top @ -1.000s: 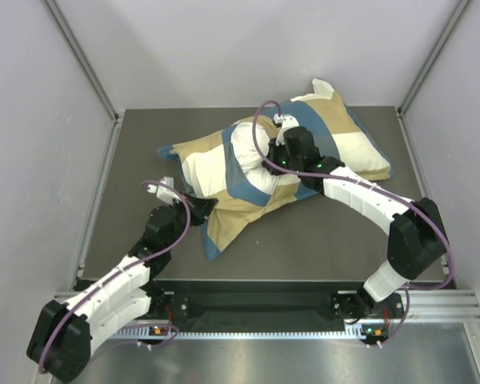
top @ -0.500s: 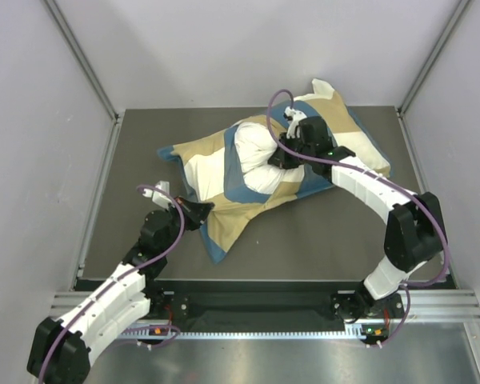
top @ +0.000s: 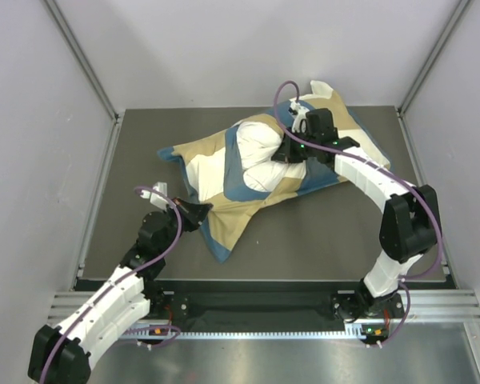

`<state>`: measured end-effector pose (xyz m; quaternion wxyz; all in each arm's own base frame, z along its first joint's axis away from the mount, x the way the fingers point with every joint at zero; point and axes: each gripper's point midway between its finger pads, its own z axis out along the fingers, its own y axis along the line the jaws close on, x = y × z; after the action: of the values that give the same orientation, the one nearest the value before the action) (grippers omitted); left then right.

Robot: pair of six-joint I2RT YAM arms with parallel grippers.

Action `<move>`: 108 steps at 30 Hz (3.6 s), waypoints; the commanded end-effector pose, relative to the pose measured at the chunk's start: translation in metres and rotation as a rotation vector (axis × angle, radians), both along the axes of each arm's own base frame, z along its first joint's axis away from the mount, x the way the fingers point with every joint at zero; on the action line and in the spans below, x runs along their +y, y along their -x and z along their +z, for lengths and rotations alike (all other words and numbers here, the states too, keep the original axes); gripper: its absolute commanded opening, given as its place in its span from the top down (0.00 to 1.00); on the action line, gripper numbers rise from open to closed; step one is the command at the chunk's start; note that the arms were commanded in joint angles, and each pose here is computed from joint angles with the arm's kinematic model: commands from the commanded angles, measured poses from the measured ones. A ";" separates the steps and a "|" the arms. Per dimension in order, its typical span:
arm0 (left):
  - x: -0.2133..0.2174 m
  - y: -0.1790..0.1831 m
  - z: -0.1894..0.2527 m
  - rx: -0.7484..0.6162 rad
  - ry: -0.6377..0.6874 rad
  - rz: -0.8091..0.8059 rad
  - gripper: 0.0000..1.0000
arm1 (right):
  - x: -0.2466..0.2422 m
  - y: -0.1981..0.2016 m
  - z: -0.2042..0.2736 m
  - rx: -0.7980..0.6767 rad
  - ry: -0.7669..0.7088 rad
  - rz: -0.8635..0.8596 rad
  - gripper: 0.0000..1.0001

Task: Remove the pillowcase from the pillow
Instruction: Pull out the pillow

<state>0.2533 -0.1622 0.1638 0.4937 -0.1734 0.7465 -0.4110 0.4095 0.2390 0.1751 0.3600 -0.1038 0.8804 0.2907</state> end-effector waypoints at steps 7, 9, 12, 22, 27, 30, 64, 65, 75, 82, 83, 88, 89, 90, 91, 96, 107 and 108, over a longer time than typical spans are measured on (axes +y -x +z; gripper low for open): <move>0.061 0.010 -0.079 0.222 -0.224 0.212 1.00 | -0.306 -0.088 -0.010 -0.120 0.523 -0.802 1.00; 0.063 0.012 -0.082 0.230 -0.230 0.217 1.00 | -0.315 -0.087 -0.009 -0.116 0.517 -0.813 1.00; 0.065 0.012 -0.081 0.228 -0.227 0.223 1.00 | -0.320 -0.086 -0.008 -0.116 0.519 -0.814 1.00; 0.013 -0.039 -0.069 0.206 -0.175 0.066 1.00 | -0.253 -0.062 0.002 -0.167 0.400 -0.676 1.00; -0.066 -0.079 -0.051 0.159 -0.188 -0.095 1.00 | -0.176 -0.030 0.000 -0.191 0.363 -0.524 1.00; -0.108 -0.095 -0.035 0.120 -0.174 -0.165 1.00 | -0.131 -0.008 0.007 -0.217 0.325 -0.434 1.00; -0.142 -0.071 0.053 -0.037 -0.058 -0.268 1.00 | -0.006 0.111 0.052 -0.362 0.437 -0.128 0.00; -0.142 -0.070 0.054 -0.037 -0.058 -0.268 1.00 | -0.003 0.107 0.055 -0.371 0.439 -0.134 0.00; -0.136 -0.064 0.056 -0.041 -0.059 -0.265 1.00 | 0.009 0.087 0.037 -0.373 0.503 -0.159 0.00; -0.130 -0.058 0.053 -0.036 -0.064 -0.258 1.00 | -0.009 0.077 0.005 -0.339 0.622 -0.230 0.45; -0.129 -0.057 0.053 -0.037 -0.061 -0.259 1.00 | -0.009 0.076 0.003 -0.336 0.628 -0.230 0.69; -0.111 -0.052 0.030 0.000 -0.084 -0.206 1.00 | -0.017 0.066 0.025 -0.364 0.643 -0.261 1.00; -0.106 -0.053 0.026 0.011 -0.083 -0.193 1.00 | -0.020 0.065 0.033 -0.374 0.640 -0.268 1.00; -0.099 -0.051 0.014 0.034 -0.090 -0.182 1.00 | -0.025 0.064 0.048 -0.397 0.633 -0.280 1.00; -0.089 -0.055 0.012 0.042 -0.081 -0.157 1.00 | -0.031 0.059 0.065 -0.415 0.617 -0.302 1.00; -0.052 -0.055 -0.026 0.139 -0.071 -0.101 1.00 | -0.068 0.057 0.142 -0.505 0.560 -0.391 1.00; -0.001 -0.077 -0.030 0.172 -0.070 0.009 1.00 | -0.191 0.056 0.238 -0.589 0.484 -0.672 1.00; 0.007 -0.081 -0.030 0.172 -0.068 0.029 1.00 | -0.196 0.056 0.240 -0.591 0.474 -0.675 1.00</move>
<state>0.3170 -0.2220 0.1993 0.4428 -0.1121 0.7422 -0.4904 0.3551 0.1640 0.2858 0.4919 -0.1383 0.8593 0.0241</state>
